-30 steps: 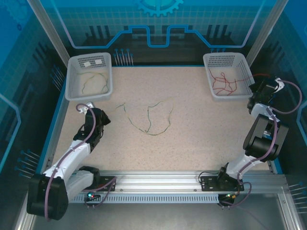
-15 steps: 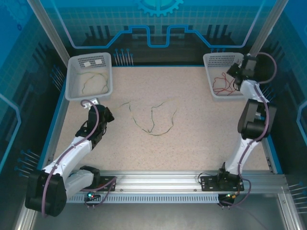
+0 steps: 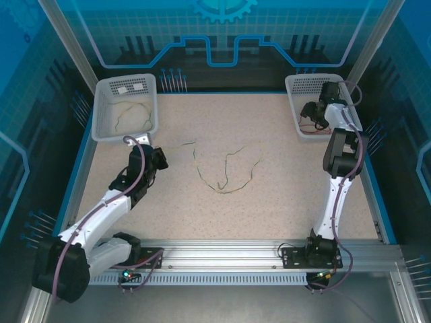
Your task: Untangle the cables
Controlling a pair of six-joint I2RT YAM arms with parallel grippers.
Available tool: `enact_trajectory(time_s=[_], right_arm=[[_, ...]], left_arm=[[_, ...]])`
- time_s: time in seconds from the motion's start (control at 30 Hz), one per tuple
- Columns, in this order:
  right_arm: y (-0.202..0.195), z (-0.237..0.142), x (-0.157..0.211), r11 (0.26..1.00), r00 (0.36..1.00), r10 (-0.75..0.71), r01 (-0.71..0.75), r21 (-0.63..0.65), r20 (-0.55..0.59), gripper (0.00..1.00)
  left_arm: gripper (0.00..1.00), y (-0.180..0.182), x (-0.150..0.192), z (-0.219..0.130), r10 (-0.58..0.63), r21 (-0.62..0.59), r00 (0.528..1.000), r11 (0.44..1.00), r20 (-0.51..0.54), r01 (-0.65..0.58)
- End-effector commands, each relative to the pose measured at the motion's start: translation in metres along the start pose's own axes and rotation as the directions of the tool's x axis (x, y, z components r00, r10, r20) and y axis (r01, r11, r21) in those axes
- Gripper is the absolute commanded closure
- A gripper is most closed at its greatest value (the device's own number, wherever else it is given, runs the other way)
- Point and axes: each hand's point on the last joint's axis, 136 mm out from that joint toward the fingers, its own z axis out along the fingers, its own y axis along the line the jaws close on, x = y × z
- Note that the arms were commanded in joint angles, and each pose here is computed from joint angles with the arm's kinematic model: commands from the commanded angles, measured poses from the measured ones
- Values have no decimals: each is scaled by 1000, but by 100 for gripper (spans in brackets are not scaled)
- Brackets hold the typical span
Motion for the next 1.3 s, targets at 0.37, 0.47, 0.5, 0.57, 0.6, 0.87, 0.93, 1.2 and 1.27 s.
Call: enact_trajectory(time_s=[0.37,0.47,0.5,0.57,0.6,0.87,0.93,1.2,1.27], right_arm=[[37,-177,18,994,987,-74,84,-67,144,0],[38,-167,25,990,994,-64,75,-123,92,1],[40,-168,27,987,994,-75,84,-138,76,3],[53,-177,37,977,992,-107,117,-176,68,5],[64,-181,48,968,992,-112,123,-219,62,5],[131,-189,182,759,990,-116,35,-650,-83,0],[127,-180,212,734,987,-113,2,-679,-118,0],[158,-179,282,669,953,-179,-65,-740,-245,1],[173,-180,289,671,953,-164,-82,-737,-255,4]], left_arm=[[100,-24,-1,10,55,58,998,997,-17,-54],[100,-27,0,12,63,65,998,996,-24,-62],[100,-29,-1,12,66,69,998,996,-24,-64],[100,-32,-2,12,68,74,997,995,-27,-65],[100,-34,-2,11,67,81,997,995,-26,-65],[100,-38,13,17,76,93,996,993,-55,-71],[100,-41,17,20,87,102,994,992,-71,-80],[100,-85,43,38,94,222,986,973,-139,-61],[100,-106,58,44,134,259,977,962,-165,-89]])
